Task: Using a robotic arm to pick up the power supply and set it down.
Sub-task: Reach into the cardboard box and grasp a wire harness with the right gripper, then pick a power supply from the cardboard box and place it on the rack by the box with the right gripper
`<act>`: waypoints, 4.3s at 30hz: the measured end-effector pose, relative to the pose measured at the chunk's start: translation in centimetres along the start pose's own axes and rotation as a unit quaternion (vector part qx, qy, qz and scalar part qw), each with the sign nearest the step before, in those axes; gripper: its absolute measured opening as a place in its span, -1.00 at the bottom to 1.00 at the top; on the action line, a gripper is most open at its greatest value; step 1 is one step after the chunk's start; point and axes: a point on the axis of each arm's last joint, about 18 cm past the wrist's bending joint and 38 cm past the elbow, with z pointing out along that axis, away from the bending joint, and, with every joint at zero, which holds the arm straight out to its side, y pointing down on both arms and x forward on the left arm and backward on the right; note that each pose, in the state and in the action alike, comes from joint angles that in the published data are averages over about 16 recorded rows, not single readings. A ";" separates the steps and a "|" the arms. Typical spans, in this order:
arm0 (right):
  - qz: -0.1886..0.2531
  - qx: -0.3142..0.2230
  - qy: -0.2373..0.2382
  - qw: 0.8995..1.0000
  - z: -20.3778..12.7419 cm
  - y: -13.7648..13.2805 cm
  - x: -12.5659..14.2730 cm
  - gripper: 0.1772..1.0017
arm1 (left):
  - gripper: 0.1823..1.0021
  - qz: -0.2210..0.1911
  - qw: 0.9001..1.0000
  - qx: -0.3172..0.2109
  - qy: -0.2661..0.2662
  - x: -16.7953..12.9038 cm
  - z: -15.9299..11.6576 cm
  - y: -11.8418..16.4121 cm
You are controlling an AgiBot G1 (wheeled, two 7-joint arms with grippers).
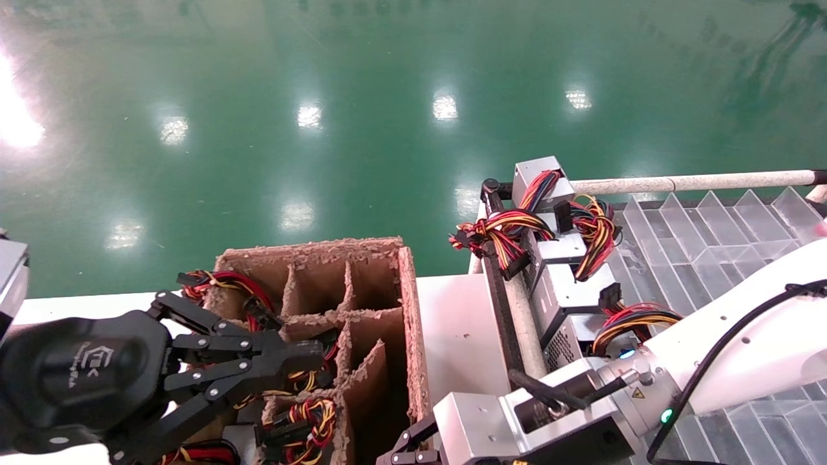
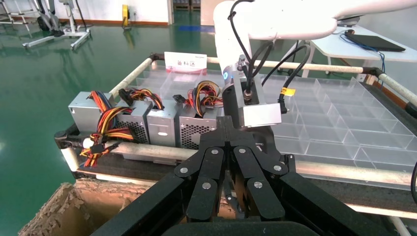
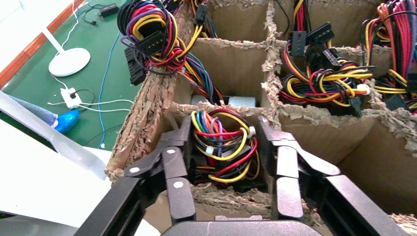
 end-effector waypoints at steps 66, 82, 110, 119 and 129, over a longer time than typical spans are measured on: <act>-0.059 0.239 0.159 0.956 -13.6 -11.7 -5.9 -0.79 | -0.98 0.000 1.000 0.000 0.000 0.0 0.0 0.0; -0.045 0.221 0.264 0.938 -20.8 -10.4 -11.0 -0.80 | -0.98 0.000 1.000 0.000 0.000 0.0 0.0 0.0; 0.085 0.173 0.357 0.914 -25.1 -3.9 -21.9 -0.80 | -0.98 0.000 1.000 0.000 0.000 0.0 0.0 0.0; 0.094 0.177 0.431 0.880 -25.9 -1.5 -22.7 -0.80 | -0.98 0.000 1.000 0.000 0.000 0.0 0.0 0.0; 0.099 0.185 0.444 0.871 -24.6 0.4 -21.8 -0.80 | -0.98 0.000 1.000 0.000 0.000 0.0 0.0 0.0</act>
